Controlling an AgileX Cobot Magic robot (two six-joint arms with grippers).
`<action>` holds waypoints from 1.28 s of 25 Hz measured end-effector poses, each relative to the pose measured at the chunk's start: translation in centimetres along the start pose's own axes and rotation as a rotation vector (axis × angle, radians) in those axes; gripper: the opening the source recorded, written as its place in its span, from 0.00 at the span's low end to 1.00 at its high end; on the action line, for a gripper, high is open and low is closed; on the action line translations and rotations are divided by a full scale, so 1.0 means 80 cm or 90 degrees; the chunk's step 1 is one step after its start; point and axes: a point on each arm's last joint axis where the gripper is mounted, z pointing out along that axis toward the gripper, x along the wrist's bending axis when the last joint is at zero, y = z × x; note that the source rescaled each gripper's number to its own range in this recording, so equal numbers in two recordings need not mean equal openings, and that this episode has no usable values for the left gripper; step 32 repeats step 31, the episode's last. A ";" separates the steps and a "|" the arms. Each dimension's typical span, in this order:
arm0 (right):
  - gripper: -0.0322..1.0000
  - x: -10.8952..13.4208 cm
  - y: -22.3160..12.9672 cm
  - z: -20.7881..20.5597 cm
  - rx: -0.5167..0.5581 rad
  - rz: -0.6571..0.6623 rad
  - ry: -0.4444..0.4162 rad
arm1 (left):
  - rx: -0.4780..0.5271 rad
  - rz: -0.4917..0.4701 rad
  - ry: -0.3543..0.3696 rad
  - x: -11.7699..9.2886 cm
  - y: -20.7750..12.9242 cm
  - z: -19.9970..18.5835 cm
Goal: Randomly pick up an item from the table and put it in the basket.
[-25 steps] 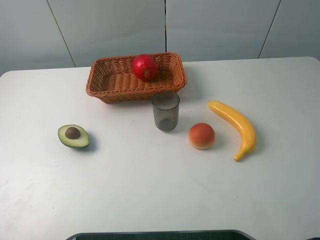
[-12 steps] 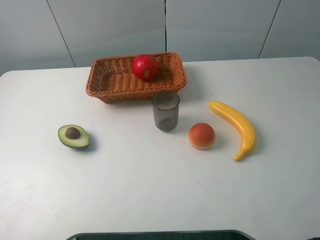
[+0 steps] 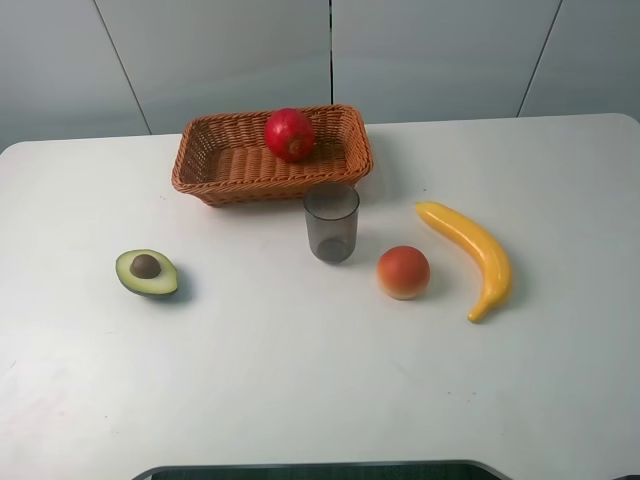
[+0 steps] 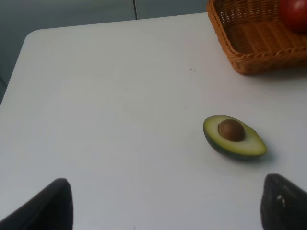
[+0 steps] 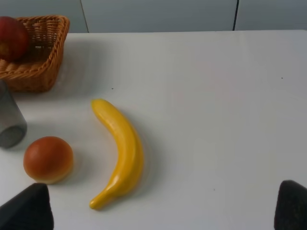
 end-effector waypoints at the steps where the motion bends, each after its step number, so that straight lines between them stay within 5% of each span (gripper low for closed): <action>1: 0.99 0.000 0.000 0.000 0.000 -0.001 0.000 | -0.001 0.000 0.000 0.000 0.000 0.000; 32: 0.99 0.000 0.000 0.000 -0.001 -0.005 0.002 | 0.000 0.000 0.000 0.000 0.000 0.000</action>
